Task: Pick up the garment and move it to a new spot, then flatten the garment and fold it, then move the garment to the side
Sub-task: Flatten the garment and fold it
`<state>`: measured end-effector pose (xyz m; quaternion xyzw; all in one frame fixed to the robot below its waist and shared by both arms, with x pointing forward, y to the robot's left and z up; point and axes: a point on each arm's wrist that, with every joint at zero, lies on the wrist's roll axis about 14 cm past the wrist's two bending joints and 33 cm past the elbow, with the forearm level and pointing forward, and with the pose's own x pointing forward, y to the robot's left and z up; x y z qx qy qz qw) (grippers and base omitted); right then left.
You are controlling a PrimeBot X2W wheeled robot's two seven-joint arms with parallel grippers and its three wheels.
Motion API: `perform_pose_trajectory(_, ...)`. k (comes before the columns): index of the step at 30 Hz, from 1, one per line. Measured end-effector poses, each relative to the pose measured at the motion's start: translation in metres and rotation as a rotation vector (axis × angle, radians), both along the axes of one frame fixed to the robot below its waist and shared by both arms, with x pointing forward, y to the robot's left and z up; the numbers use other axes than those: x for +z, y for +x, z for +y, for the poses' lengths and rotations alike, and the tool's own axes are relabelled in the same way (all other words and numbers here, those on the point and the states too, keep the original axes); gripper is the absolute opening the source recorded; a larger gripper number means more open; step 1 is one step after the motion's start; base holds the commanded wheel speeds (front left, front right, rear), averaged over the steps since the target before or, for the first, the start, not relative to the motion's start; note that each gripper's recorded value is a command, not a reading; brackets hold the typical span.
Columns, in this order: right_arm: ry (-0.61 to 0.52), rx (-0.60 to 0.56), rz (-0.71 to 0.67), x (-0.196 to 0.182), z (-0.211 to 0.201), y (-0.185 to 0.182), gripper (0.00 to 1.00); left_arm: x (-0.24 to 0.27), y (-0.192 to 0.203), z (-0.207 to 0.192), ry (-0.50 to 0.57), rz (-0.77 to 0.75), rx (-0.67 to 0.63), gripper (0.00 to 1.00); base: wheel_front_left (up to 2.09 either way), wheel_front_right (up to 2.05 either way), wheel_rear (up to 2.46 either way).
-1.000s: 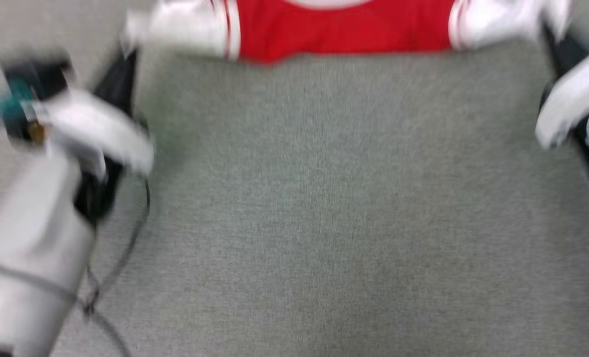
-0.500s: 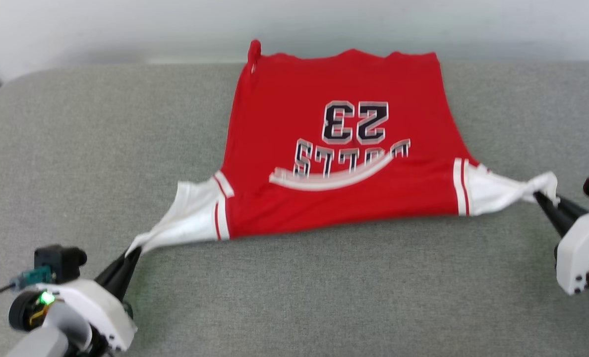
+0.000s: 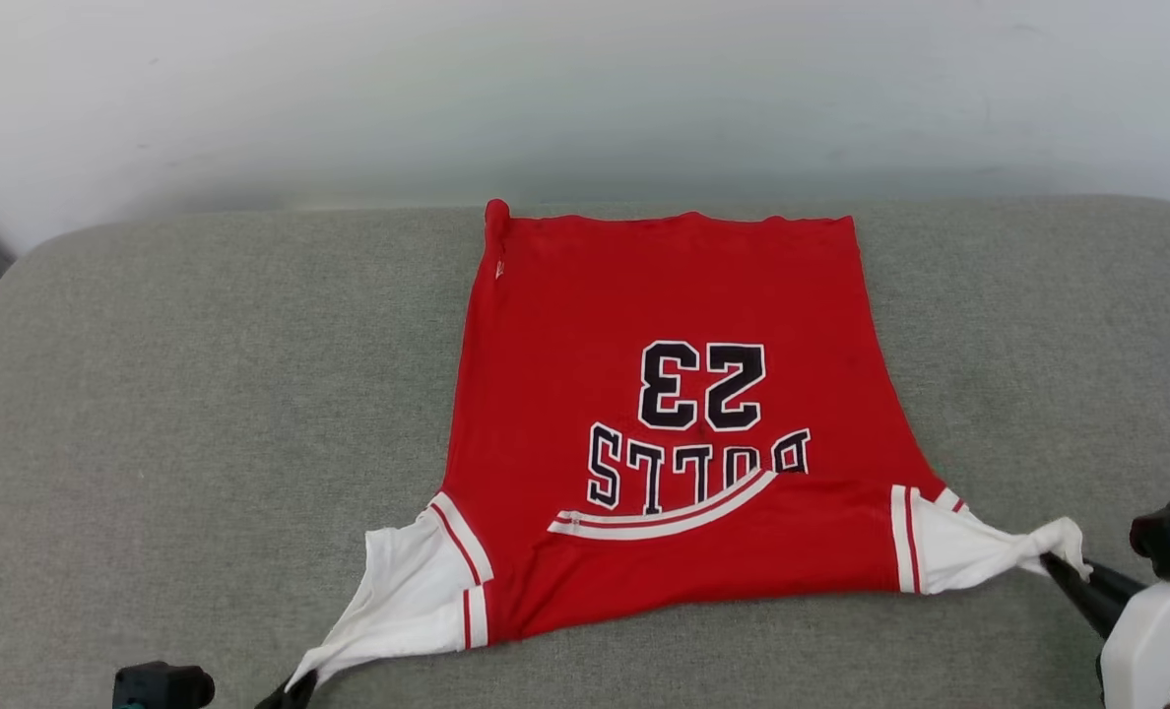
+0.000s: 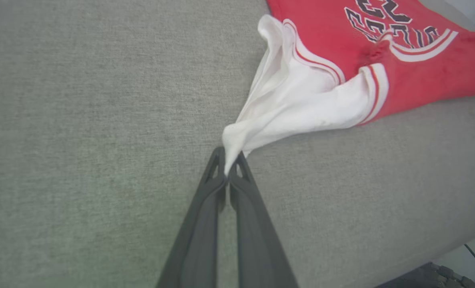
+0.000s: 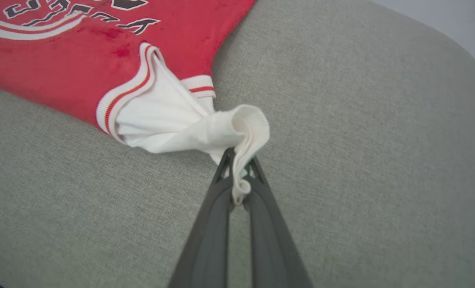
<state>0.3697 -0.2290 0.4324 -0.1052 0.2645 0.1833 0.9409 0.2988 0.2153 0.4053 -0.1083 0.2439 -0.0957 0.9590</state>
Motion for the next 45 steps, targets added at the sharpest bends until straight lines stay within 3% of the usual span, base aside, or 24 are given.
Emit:
perform_pose_trajectory(5,0.014,-0.016,0.072,-0.014,-0.001,-0.018,0.0,0.005,-0.006,-0.014,-0.028,-0.005,-0.014,0.0,0.0,0.0,0.0)
perform_pose_trajectory(6,0.015,-0.016,0.08,-0.015,-0.001,-0.019,0.45,0.007,-0.005,-0.016,-0.032,-0.011,-0.018,0.0,0.0,0.0,0.0)
perform_pose_trajectory(7,0.019,-0.018,0.09,-0.016,0.0,-0.019,1.0,0.009,-0.005,-0.019,-0.037,-0.015,-0.022,0.0,0.0,0.0,0.0)
perform_pose_trajectory(14,0.039,0.01,0.12,-0.002,0.01,-0.009,1.0,0.024,-0.002,-0.031,-0.038,-0.054,-0.059,0.0,0.0,0.0,0.0)
perform_pose_trajectory(18,0.065,0.009,0.105,0.023,0.015,0.018,1.0,0.036,-0.001,-0.034,-0.027,-0.087,-0.067,0.0,0.0,0.0,0.0)
perform_pose_trajectory(24,0.081,0.025,0.104,0.06,0.035,0.072,1.0,0.056,0.004,-0.049,-0.055,-0.122,-0.094,0.0,0.0,0.0,0.0)
perform_pose_trajectory(27,0.081,0.023,0.177,0.062,0.046,0.098,1.0,0.062,0.008,-0.055,-0.058,-0.131,-0.109,0.0,0.0,0.0,0.0)
perform_pose_trajectory(28,0.04,0.007,0.219,0.063,0.051,0.131,1.0,0.064,0.01,-0.058,-0.066,-0.125,-0.109,0.0,0.0,0.0,0.0)
perform_pose_trajectory(33,-0.053,-0.057,0.312,0.048,0.051,0.182,1.0,0.063,0.016,-0.065,-0.081,-0.109,-0.109,0.0,0.0,0.0,0.0)
perform_pose_trajectory(45,-0.078,-0.168,0.479,-0.023,0.075,0.266,1.0,0.049,0.025,-0.06,-0.078,-0.041,-0.045,0.0,0.0,0.0,0.0)
